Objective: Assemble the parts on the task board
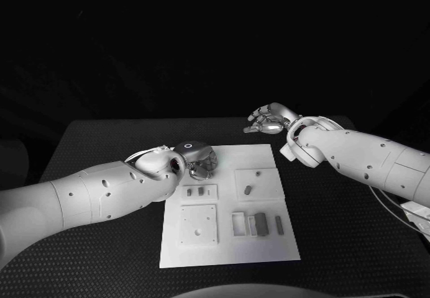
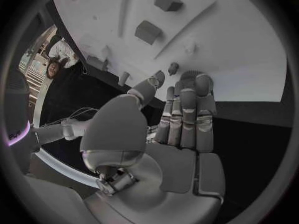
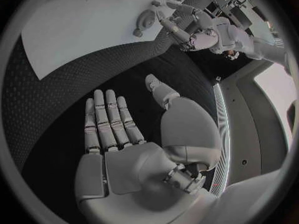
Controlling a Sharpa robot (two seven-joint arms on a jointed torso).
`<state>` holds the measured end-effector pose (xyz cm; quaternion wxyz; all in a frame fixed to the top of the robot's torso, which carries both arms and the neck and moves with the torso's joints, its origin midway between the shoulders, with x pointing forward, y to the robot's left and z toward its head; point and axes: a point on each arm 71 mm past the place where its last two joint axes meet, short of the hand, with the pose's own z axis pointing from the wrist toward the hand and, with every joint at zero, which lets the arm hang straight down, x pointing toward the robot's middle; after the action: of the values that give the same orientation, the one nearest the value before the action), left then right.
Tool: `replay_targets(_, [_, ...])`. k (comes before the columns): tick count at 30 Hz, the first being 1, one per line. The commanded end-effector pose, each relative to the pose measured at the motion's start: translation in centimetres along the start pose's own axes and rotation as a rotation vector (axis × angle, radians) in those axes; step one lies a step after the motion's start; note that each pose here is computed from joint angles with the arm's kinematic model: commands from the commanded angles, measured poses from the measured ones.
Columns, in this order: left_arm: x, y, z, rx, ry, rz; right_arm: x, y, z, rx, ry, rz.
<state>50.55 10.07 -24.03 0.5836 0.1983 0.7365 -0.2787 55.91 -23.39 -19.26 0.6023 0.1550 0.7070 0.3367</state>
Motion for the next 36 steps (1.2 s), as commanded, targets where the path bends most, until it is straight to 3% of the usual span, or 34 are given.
replay_targets(1, [0.28,-0.20,0.08,0.003,0.040,0.029,0.1,0.2,0.0,-0.014,0.011,0.000])
replay_targets(36, [1.85,-0.32,0.54,-0.017,0.094,0.038,0.4,0.4,0.0,-0.020,0.017,0.003])
